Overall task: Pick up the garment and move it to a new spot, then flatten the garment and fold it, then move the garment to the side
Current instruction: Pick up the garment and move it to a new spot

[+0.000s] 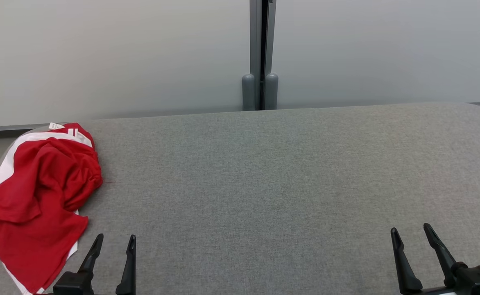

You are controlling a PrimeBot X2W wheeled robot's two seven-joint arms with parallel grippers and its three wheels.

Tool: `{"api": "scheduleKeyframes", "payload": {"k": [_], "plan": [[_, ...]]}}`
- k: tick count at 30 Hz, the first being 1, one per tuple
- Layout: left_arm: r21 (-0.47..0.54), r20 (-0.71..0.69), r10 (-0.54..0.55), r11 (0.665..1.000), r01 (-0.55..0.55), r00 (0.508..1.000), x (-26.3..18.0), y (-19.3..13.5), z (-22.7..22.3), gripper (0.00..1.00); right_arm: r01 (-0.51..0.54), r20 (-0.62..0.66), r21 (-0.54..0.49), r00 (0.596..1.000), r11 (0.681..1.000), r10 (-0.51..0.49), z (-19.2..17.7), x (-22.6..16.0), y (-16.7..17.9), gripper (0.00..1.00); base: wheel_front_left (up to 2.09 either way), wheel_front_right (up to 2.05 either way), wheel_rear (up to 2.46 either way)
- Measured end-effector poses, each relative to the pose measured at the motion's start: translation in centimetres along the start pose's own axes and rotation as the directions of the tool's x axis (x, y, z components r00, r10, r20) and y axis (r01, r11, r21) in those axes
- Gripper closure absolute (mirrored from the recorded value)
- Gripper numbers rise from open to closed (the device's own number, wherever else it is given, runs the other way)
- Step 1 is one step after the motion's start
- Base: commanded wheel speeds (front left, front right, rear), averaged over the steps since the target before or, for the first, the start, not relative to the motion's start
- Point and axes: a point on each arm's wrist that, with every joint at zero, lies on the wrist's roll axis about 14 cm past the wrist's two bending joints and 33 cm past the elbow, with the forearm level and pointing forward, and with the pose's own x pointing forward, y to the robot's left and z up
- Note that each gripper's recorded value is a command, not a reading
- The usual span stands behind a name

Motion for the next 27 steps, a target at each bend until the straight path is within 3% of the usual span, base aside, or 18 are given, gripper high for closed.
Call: {"api": "scheduleKeyframes", "payload": {"k": [6,10,19,23,27], "plan": [[-0.014,0.012,0.056,0.998,-0.056,0.998,-0.9,1.6,0.3,0.00,-0.054,-0.006,0.005,0.999,0.999,0.054,-0.2,0.7,1.6,0.00,0.00,0.00,0.00],[-0.023,0.013,0.136,0.990,-0.136,0.991,-2.7,3.8,0.2,0.00,-0.142,-0.020,0.018,0.990,0.990,0.143,-0.7,1.6,4.4,0.00,0.00,0.00,0.00],[-0.050,-0.026,0.375,0.925,-0.376,0.927,-9.7,9.7,-1.6,0.00,-0.378,0.000,0.036,0.926,0.925,0.378,-0.2,3.8,12.3,0.00,0.00,0.00,0.00],[-0.057,-0.020,0.404,0.913,-0.404,0.915,-10.3,10.3,-1.4,0.00,-0.413,-0.002,0.038,0.911,0.910,0.413,-0.3,4.1,13.6,0.00,0.00,0.00,0.00],[-0.050,0.024,0.363,0.931,-0.362,0.931,-7.2,10.2,0.5,0.00,-0.414,-0.022,0.033,0.910,0.910,0.415,-1.1,4.6,13.6,0.00,0.00,0.00,0.00]]}}
